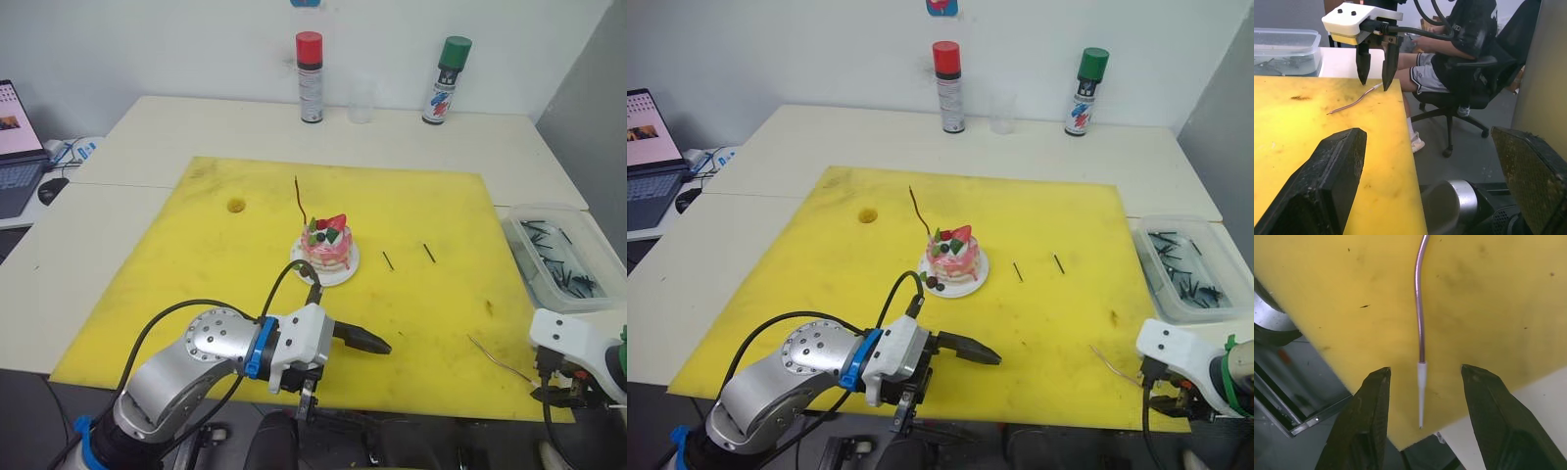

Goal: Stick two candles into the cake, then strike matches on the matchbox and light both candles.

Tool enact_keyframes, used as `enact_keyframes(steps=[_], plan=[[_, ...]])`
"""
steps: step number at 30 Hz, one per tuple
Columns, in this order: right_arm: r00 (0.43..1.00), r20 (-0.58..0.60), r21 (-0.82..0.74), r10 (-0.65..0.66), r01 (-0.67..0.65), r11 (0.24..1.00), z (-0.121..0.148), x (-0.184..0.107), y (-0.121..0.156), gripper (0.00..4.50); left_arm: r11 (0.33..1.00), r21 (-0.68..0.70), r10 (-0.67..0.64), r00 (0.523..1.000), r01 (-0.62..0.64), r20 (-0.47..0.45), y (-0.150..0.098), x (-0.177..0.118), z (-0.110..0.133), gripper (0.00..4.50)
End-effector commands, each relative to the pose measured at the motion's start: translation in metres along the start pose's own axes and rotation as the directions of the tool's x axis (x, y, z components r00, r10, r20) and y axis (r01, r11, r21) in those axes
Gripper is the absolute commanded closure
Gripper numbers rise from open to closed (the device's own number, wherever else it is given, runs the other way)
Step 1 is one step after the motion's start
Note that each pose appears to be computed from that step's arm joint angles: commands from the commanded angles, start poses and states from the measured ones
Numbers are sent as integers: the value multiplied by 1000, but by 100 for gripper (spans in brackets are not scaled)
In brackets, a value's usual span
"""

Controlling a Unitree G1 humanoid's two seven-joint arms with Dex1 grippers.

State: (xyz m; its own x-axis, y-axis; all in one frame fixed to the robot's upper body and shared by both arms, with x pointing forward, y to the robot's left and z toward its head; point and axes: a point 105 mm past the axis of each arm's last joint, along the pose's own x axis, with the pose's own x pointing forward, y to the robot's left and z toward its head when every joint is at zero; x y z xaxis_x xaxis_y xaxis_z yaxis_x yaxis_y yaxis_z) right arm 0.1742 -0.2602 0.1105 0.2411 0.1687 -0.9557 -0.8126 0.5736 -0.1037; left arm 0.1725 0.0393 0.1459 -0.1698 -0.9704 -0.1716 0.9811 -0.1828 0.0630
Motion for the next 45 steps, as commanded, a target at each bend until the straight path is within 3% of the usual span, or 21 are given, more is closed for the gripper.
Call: enact_keyframes(steps=[1,6,9,14,20,25,27,30,33,35,37,42,45], plan=[[1000,-6,-21,-14,13,1000,1,0,-3,216,999,41,-15,1000,14,6,-5,1,6,0],[1000,-3,-22,-8,8,1000,0,5,-3,216,999,39,-11,1000,11,3,-6,0,5,0],[1000,-2,-16,-4,4,1000,0,6,-3,267,999,35,-10,1000,10,1,-6,0,4,0],[1000,-6,-10,5,-5,1000,-1,7,-2,448,999,32,-11,1000,11,3,-7,0,4,0],[998,53,-17,-22,23,1000,13,-9,-14,449,1000,15,-22,1000,22,2,-7,-1,0,0],[966,252,-17,-59,65,998,52,-27,-28,449,999,-37,11,1000,-11,7,-9,-11,-2,0],[883,465,-14,-61,76,997,93,-33,-31,449,995,-63,77,997,-79,-31,-7,-24,-7,0],[698,715,4,-33,44,999,151,-45,-30,449,984,-79,154,984,-161,-86,-10,-44,-13,0],[552,833,-6,-21,47,999,186,-50,-25,449,959,-81,265,961,-271,-74,-4,-62,-8,0],[372,928,-16,-2,45,999,212,-55,-19,449,911,-76,402,915,-404,-42,15,-82,3,0],[249,968,-3,-15,72,997,230,-55,-17,449,874,-44,483,876,-483,-20,29,-98,13,0],[81,997,11,-17,79,997,259,-43,-10,449,824,2,567,824,-567,6,40,-130,35,0],[25,999,39,-41,70,997,272,-31,-12,449,815,48,577,816,-577,14,47,-140,46,0]])
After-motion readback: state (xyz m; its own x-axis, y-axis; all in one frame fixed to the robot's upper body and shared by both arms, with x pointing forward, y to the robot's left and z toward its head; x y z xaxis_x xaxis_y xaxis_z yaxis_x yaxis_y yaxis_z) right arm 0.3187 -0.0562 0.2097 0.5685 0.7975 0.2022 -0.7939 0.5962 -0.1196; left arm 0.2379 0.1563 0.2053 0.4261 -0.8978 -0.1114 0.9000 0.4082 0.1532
